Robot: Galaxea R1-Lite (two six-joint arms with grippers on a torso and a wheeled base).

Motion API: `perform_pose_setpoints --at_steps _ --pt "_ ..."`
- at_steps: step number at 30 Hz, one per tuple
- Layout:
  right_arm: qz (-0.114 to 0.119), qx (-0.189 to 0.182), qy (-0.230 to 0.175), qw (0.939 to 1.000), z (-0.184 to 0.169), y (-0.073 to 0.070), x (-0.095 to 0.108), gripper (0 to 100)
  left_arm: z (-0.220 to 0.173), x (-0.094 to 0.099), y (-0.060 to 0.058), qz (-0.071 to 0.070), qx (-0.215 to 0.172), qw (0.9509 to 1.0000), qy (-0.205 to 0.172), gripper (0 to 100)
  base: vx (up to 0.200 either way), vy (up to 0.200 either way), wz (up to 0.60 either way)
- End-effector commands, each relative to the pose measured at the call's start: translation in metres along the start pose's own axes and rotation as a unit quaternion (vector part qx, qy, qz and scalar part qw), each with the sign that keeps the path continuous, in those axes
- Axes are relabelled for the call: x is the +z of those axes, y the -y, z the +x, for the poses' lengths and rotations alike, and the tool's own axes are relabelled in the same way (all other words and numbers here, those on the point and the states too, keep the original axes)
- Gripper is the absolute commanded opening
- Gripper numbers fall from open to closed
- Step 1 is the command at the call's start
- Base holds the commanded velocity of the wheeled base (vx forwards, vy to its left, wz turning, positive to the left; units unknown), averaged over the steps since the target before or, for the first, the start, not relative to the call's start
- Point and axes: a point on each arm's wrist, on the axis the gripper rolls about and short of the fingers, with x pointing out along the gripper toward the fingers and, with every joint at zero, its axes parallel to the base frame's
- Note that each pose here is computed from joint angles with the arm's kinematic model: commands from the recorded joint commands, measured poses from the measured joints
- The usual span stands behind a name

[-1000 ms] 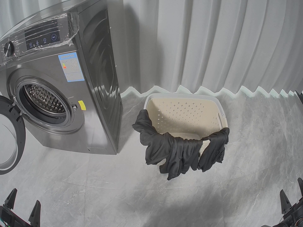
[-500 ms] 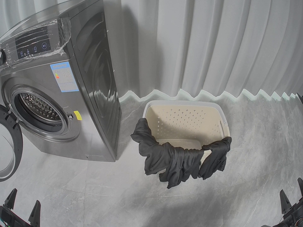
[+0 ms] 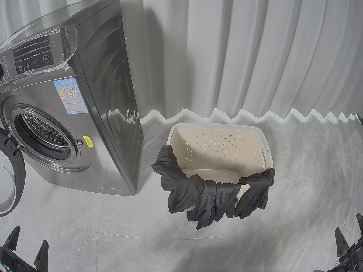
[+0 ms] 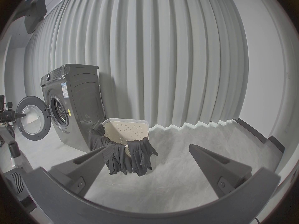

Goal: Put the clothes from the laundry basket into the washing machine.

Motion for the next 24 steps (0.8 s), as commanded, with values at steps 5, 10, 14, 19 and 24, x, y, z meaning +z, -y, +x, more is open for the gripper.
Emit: perform_pose_setpoints --at_steps 5,10,14,19,24 --pt "0.000 0.000 -0.001 1.0000 0.0001 0.0000 -0.0052 100 -0.0001 -0.0047 -0.0002 0.000 0.000 1.0000 0.001 100 0.000 -0.080 0.00" --pt "0.000 0.000 -0.001 1.0000 0.0001 0.0000 -0.0052 100 -0.0001 -0.0047 -0.0002 0.000 0.000 1.0000 0.001 100 0.000 0.000 0.00" --pt "0.000 0.000 -0.001 1.0000 0.0001 0.0000 -0.0052 100 -0.0001 -0.0047 -0.0002 0.000 0.000 1.0000 0.001 100 0.000 0.000 0.00" --pt "0.000 0.000 -0.001 1.0000 0.0001 0.0000 -0.0052 100 -0.0001 -0.0047 -0.0002 0.000 0.000 1.0000 0.001 100 0.000 0.000 0.00" --pt "0.000 0.000 -0.001 1.0000 0.0001 0.0000 -0.0052 100 -0.0001 -0.0047 -0.0002 0.000 0.000 1.0000 0.001 100 0.040 0.000 0.00"
